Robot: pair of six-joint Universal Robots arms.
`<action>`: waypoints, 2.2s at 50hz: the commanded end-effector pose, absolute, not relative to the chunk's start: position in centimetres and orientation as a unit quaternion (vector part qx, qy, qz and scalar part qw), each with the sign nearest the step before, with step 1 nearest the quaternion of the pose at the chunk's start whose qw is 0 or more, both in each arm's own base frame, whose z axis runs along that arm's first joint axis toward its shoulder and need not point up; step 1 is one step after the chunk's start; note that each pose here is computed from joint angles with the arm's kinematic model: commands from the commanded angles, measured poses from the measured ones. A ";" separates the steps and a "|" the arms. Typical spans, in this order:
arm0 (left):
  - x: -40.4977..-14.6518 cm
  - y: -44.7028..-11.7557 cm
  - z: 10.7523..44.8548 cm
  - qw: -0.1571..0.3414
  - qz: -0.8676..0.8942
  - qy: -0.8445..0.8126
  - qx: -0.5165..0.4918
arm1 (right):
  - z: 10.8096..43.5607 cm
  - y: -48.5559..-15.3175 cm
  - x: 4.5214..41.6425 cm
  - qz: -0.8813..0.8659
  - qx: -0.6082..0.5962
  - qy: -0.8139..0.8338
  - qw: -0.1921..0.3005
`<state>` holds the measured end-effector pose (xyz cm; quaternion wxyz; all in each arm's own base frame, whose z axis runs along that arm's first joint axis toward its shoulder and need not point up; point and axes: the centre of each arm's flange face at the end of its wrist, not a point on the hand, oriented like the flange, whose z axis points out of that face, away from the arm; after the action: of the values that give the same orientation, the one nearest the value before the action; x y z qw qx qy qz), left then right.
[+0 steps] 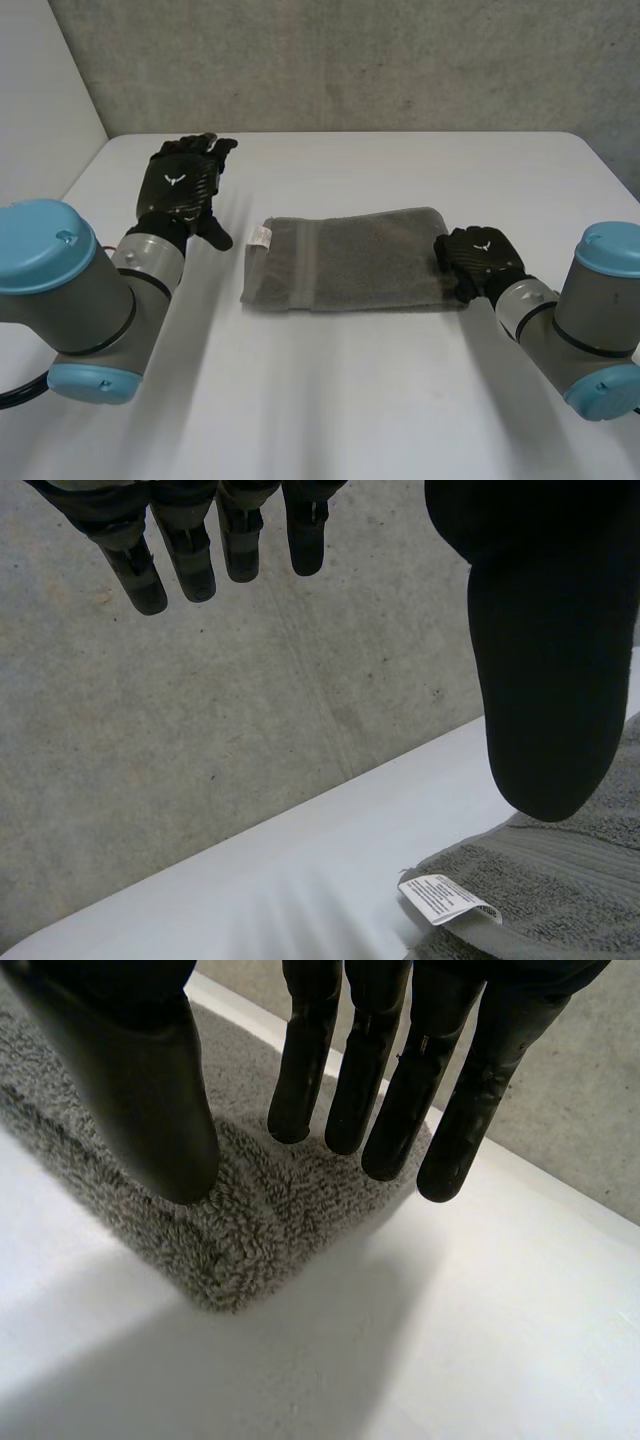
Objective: Fold the towel.
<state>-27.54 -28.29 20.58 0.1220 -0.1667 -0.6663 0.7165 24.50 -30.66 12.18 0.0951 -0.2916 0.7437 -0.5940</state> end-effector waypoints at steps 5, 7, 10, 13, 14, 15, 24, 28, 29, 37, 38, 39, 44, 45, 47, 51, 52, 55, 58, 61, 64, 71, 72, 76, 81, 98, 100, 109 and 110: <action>-27.5 -28.3 20.5 0.122 0.716 -0.667 -0.167 | 11.4 -30.5 24.4 -0.583 -0.302 0.750 0.086; -27.5 -28.3 20.5 0.122 0.716 -0.667 -0.167 | 11.3 -30.5 24.4 -0.582 -0.301 0.751 0.086; -27.5 -28.2 20.4 0.122 0.715 -0.668 -0.167 | 11.3 -30.5 24.3 -0.580 -0.301 0.752 0.087; -27.5 -28.2 20.4 0.122 0.715 -0.668 -0.167 | 11.3 -30.5 24.3 -0.580 -0.300 0.752 0.087; -27.5 -28.2 20.4 0.122 0.715 -0.668 -0.167 | 11.3 -30.5 24.3 -0.580 -0.300 0.752 0.087; -27.5 -28.1 20.4 0.122 0.715 -0.668 -0.168 | 11.3 -30.5 24.3 -0.581 -0.300 0.751 0.086; -27.5 -28.1 20.4 0.122 0.715 -0.667 -0.168 | 11.8 -31.3 23.3 -0.584 -0.288 0.755 0.075; -27.5 -28.1 20.4 0.122 0.716 -0.667 -0.168 | 11.8 -31.0 22.6 -0.568 -0.293 0.766 0.068; -27.5 -28.1 20.5 0.123 0.716 -0.666 -0.167 | 12.0 -30.8 21.9 -0.557 -0.298 0.773 0.061; -27.5 -28.1 21.0 0.124 0.721 -0.661 -0.166 | 13.8 -31.1 18.2 -0.538 -0.330 0.776 -0.011; -27.5 -28.1 21.0 0.124 0.721 -0.661 -0.166 | 14.9 -31.3 18.2 -0.550 -0.336 0.764 -0.022; -27.5 -28.1 21.0 0.124 0.721 -0.661 -0.166 | 14.9 -31.3 18.2 -0.550 -0.336 0.764 -0.022; -27.5 -28.1 21.1 0.124 0.723 -0.660 -0.166 | 18.4 -30.9 21.8 -0.602 -0.369 0.708 -0.005; -27.5 -28.1 21.2 0.124 0.724 -0.659 -0.165 | 18.4 -30.9 21.8 -0.602 -0.370 0.707 -0.005; -27.5 -28.1 21.2 0.124 0.724 -0.658 -0.165 | 19.1 -30.0 24.0 -0.615 -0.386 0.688 0.014; -27.7 -28.0 21.2 0.126 0.723 -0.658 -0.167 | 19.5 -26.5 30.8 -0.627 -0.450 0.632 0.075; -27.8 -27.9 21.2 0.128 0.723 -0.658 -0.169 | 18.4 -25.0 32.9 -0.618 -0.476 0.619 0.094; -27.9 -27.8 21.2 0.128 0.723 -0.657 -0.169 | 16.1 -22.3 36.4 -0.596 -0.521 0.597 0.128; -28.0 -27.7 21.2 0.130 0.723 -0.657 -0.170 | 14.7 -21.3 37.5 -0.581 -0.541 0.592 0.137; -28.0 -27.7 21.2 0.130 0.723 -0.657 -0.171 | 12.2 -20.1 38.4 -0.559 -0.572 0.585 0.135; -28.2 -27.5 21.3 0.133 0.723 -0.655 -0.174 | 11.9 -19.8 38.6 -0.559 -0.581 0.578 0.127; -28.6 -27.3 21.5 0.138 0.725 -0.651 -0.177 | 16.3 -20.9 36.2 -0.597 -0.531 0.589 0.124; -28.6 -27.3 21.5 0.138 0.725 -0.651 -0.177 | 17.1 -21.3 35.3 -0.608 -0.509 0.596 0.126; -29.3 -26.9 21.9 0.146 0.729 -0.644 -0.184 | 18.3 -22.0 33.8 -0.624 -0.462 0.614 0.140; -30.5 -26.5 22.5 0.160 0.733 -0.633 -0.191 | 21.4 -22.8 32.0 -0.650 -0.387 0.631 0.170; -39.0 -23.2 14.4 0.212 0.642 -0.680 -0.284 | 16.6 -29.4 29.0 -0.541 -0.274 0.772 0.191; -39.1 -23.1 13.6 0.210 0.634 -0.686 -0.288 | 15.7 -29.4 29.1 -0.528 -0.277 0.780 0.191; -39.2 -23.2 11.5 0.202 0.618 -0.700 -0.297 | 14.0 -30.0 29.3 -0.516 -0.279 0.788 0.189; -39.2 -23.2 11.5 0.202 0.618 -0.700 -0.297 | 14.0 -30.0 29.3 -0.516 -0.279 0.788 0.189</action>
<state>-39.29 -23.02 12.03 0.2060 -0.2956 -0.6960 0.6211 29.18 -29.69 14.24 0.1901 -0.2775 0.7894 -0.5135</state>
